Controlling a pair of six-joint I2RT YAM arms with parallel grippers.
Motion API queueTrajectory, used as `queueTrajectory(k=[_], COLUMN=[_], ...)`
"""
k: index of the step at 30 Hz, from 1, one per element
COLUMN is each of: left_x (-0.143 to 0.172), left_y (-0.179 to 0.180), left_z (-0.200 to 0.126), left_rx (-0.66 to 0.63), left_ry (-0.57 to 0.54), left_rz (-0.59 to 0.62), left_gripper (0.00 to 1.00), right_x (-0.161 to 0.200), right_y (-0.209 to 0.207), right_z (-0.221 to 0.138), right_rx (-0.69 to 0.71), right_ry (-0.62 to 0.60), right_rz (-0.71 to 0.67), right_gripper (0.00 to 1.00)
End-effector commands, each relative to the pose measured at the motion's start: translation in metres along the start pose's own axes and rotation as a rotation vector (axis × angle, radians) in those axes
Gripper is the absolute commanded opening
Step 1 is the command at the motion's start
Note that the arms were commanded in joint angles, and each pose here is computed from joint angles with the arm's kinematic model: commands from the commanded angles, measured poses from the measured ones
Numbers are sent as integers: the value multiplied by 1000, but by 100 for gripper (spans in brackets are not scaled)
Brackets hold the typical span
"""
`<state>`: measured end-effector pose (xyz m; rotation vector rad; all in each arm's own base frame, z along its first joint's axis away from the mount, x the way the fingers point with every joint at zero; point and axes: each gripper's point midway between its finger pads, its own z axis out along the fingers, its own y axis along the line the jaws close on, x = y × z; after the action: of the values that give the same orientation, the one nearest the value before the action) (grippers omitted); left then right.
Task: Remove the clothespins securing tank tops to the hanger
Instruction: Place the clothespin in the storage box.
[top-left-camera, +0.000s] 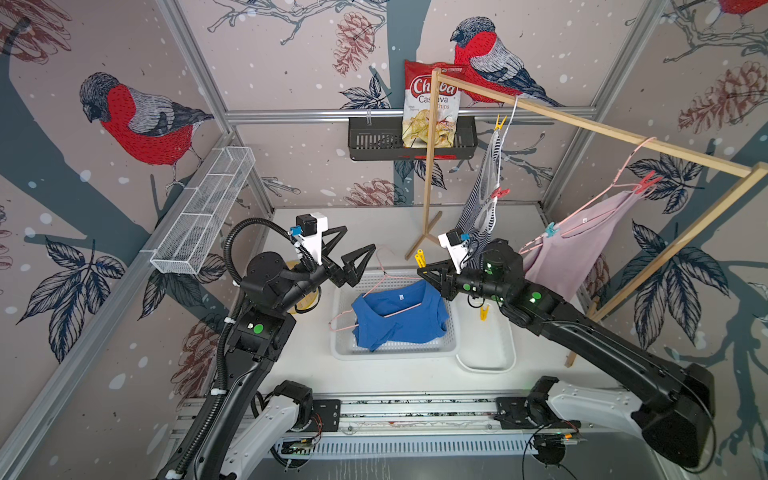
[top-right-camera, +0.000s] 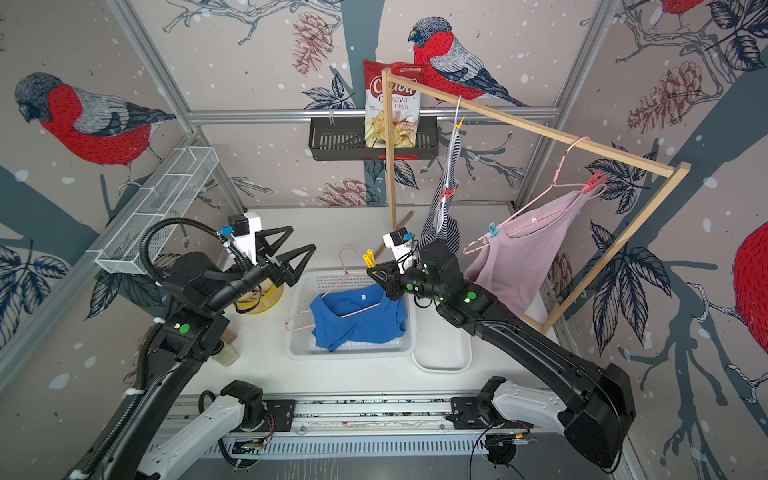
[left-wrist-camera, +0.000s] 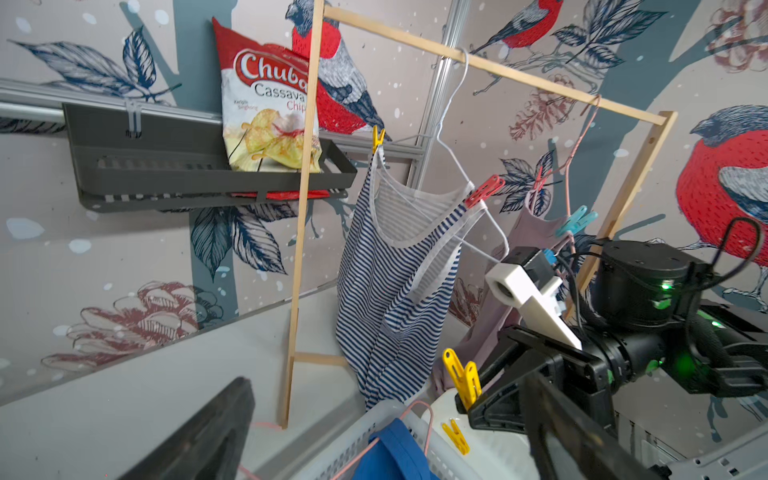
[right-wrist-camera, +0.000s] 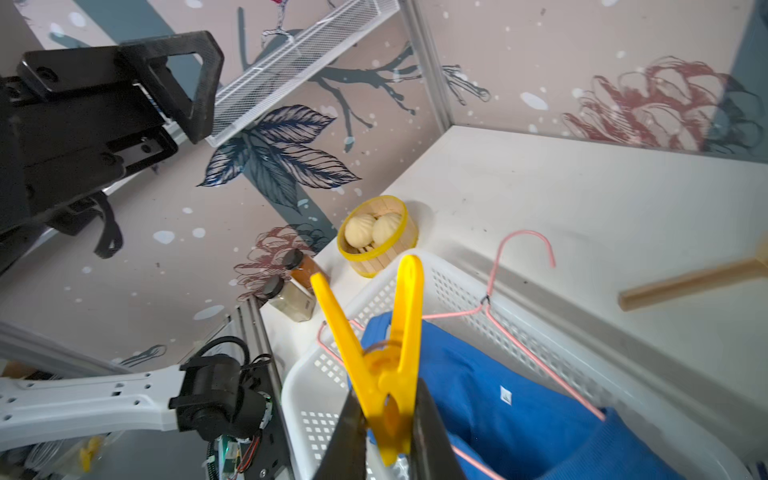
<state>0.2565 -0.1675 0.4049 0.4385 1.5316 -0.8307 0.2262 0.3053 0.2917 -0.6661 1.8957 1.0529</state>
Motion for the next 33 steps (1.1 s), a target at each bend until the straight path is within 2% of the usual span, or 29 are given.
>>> queueTrajectory(k=[1,9,13,16,22,33], left_x=[31,69,86,94,119,163], left_y=[14,32,36,47,64,90], left_z=[-1,-2,4,5,8,7], left_rx=[-62,-145,-146,-207,-283,-421], left_ry=[91,185,276,316,420,547], left_rz=[-97,-204,-232,-248,-296,-333], left_gripper=[97,97,95,94,92,88], right_x=[9,52,65,79,122,166], right_y=[-32,-86,-104,-116,-141,-168], right_z=[-13,-63,-85,-96,-99,-86], right_rx=[178,461,520,555,641,673], right_ry=[-41,-82,-146,-161,-44,157], right_rz=[79,225,314,373,479,555], right_gripper=[0,2,3,3,3,10])
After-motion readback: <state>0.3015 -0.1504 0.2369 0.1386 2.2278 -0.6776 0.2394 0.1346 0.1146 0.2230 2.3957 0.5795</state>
